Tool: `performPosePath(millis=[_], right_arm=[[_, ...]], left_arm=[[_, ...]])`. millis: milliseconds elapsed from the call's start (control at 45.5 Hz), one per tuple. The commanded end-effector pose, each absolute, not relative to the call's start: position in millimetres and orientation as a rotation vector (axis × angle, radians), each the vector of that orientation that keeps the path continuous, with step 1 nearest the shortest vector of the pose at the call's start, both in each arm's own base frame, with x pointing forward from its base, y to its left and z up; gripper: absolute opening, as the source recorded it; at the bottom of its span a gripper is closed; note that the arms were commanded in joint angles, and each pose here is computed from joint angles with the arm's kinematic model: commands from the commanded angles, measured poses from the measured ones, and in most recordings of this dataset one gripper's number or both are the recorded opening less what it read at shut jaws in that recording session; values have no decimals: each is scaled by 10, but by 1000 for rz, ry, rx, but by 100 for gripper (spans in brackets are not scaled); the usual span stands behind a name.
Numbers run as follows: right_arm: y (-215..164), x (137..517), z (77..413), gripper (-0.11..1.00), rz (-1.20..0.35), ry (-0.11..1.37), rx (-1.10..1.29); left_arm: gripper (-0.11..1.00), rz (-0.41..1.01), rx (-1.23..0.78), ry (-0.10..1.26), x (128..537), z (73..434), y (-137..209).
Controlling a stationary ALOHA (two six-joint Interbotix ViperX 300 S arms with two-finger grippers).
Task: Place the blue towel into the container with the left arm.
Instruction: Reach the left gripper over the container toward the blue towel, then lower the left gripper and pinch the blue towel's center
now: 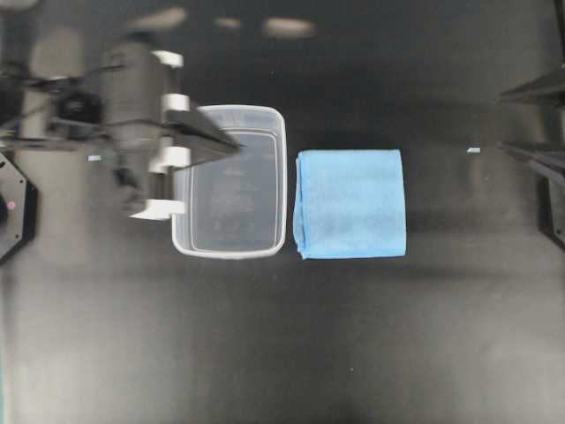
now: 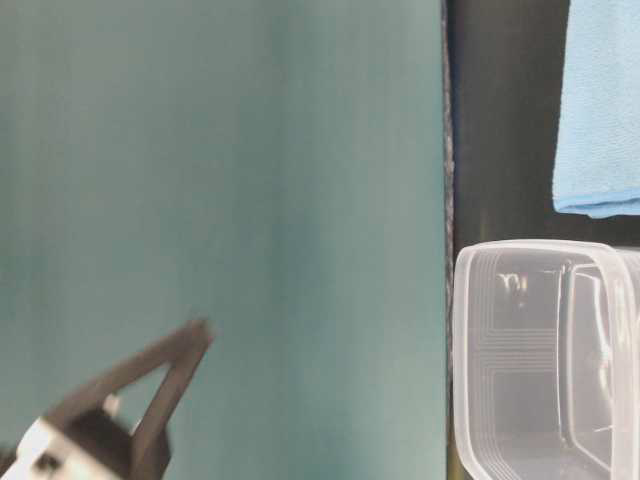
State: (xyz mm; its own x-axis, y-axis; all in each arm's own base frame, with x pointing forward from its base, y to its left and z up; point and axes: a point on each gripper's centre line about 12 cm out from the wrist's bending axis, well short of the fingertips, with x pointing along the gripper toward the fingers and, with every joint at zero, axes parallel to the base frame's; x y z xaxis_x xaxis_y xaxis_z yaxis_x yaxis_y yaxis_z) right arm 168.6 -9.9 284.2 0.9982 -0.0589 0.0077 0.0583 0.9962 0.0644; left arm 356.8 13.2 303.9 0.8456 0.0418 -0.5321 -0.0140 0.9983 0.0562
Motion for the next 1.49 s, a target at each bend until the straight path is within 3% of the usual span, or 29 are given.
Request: performPosePath(millis=[0, 132, 351, 439, 659, 945, 1252, 1362, 1472], right_arm=[[-103, 1663, 2880, 75, -61, -16, 84], [-104, 1641, 2882, 78, -63, -9, 87], [-101, 1634, 2895, 77, -61, -18, 88], [-101, 1629, 2910, 77, -61, -26, 81], [-103, 1623, 2938, 76, -62, -44, 77], [-99, 1605, 2969, 76, -60, -62, 76], [-99, 1602, 2978, 76, -60, -65, 76], [-102, 1602, 2978, 76, -61, -65, 79], [-102, 1600, 2980, 76, -61, -67, 78]], left_arm=[[3, 38, 50, 581, 3813, 3135, 167], [18, 41, 48, 647, 4120, 3046, 195], [80, 32, 51, 794, 4635, 2762, 180], [91, 31, 51, 854, 4815, 2596, 180], [89, 22, 62, 955, 5204, 2030, 193], [89, 10, 65, 1070, 5379, 1312, 157], [87, 4, 66, 1091, 5398, 1031, 140], [80, 3, 67, 1091, 5393, 1030, 131], [56, -6, 74, 1086, 5403, 1060, 82]])
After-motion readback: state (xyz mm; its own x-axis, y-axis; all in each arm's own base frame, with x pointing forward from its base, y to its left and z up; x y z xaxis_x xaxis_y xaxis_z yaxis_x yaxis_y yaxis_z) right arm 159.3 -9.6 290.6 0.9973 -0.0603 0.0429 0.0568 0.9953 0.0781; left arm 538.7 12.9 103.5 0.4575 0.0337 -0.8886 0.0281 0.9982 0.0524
